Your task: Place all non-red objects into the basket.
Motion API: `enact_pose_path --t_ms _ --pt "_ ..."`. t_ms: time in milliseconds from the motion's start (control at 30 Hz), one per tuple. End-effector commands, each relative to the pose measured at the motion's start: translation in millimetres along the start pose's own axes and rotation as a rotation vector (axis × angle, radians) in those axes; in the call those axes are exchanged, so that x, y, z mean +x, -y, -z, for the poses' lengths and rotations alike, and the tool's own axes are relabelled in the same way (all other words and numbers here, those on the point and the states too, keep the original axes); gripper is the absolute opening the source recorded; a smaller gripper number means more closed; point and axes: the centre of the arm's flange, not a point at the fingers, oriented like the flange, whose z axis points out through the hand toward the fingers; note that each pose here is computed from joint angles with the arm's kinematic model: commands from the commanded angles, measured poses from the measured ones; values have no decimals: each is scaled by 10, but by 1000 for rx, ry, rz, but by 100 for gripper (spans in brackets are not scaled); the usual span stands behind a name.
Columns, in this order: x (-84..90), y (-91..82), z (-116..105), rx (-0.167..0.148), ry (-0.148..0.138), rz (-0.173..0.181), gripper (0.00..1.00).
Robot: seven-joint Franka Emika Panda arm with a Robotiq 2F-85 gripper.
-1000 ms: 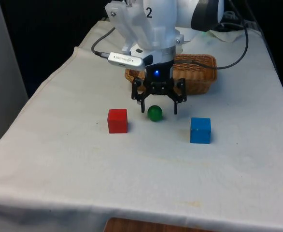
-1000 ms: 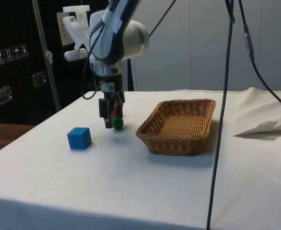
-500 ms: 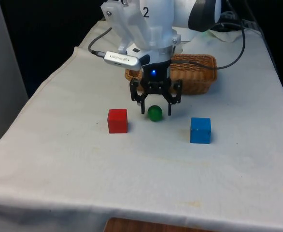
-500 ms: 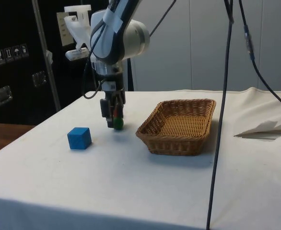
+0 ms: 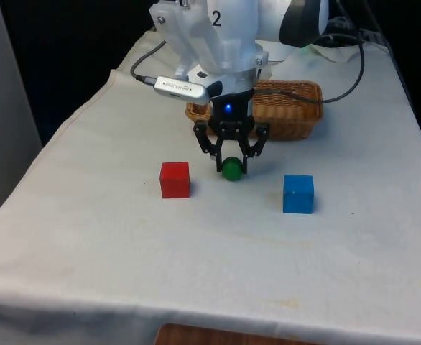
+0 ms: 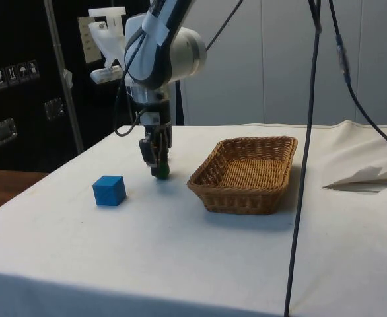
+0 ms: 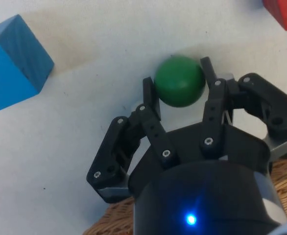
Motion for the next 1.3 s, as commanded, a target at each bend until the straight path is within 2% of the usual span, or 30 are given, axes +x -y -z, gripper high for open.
enact_pose_path --t_ms 0,67,233,500,533,567,733,1267 --pt "2 -4 23 4 0 3 0" --pt "9 -27 140 5 -4 4 0" --pt "21 -26 261 15 -8 3 0" --pt "-87 -32 571 20 -10 19 0" --pt "-71 -30 532 25 -12 15 0" --pt "-111 -35 629 22 -10 22 0" --pt "-184 -38 793 27 -11 36 0" --pt "-407 -37 1127 44 -18 78 0"
